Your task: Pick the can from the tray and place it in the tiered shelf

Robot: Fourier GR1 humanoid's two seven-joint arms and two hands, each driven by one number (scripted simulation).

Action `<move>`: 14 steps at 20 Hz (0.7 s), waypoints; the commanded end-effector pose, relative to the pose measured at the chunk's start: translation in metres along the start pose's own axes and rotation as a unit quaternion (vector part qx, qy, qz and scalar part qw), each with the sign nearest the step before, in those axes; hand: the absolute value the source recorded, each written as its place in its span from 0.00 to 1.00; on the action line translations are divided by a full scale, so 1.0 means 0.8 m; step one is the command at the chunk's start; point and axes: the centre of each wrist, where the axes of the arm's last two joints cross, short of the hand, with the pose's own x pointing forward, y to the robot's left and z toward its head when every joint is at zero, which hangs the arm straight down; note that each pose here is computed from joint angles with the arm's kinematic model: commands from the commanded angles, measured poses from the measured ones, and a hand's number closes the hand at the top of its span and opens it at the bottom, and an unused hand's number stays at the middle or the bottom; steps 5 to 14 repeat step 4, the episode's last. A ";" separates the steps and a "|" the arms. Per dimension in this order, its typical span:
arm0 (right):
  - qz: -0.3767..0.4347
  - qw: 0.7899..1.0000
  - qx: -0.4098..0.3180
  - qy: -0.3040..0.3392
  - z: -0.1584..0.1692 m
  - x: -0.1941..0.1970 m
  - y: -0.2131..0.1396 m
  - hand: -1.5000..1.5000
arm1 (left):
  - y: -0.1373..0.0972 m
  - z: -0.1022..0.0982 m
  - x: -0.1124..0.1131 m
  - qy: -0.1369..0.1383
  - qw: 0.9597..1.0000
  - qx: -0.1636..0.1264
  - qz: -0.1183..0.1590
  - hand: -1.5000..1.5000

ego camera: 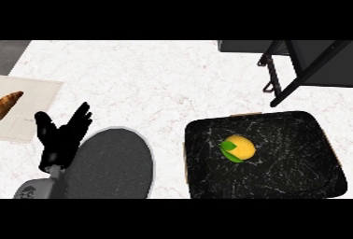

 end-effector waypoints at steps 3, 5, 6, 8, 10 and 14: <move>-0.004 1.000 0.018 -0.010 0.012 -0.006 -0.074 0.00 | 0.012 0.008 -0.024 0.025 1.000 0.006 -0.001 0.50; -0.009 1.000 0.020 -0.001 0.015 -0.003 -0.084 0.00 | -0.018 -0.002 -0.028 0.029 1.000 -0.005 0.006 0.50; -0.009 1.000 0.020 -0.001 0.015 -0.003 -0.084 0.00 | -0.018 -0.002 -0.028 0.029 1.000 -0.005 0.006 0.50; -0.009 1.000 0.020 -0.001 0.015 -0.003 -0.084 0.00 | -0.018 -0.002 -0.028 0.029 1.000 -0.005 0.006 0.50; -0.009 1.000 0.020 -0.001 0.015 -0.003 -0.084 0.00 | -0.018 -0.002 -0.028 0.029 1.000 -0.005 0.006 0.50; -0.009 1.000 0.020 -0.001 0.015 -0.003 -0.084 0.00 | -0.018 -0.002 -0.028 0.029 1.000 -0.005 0.006 0.50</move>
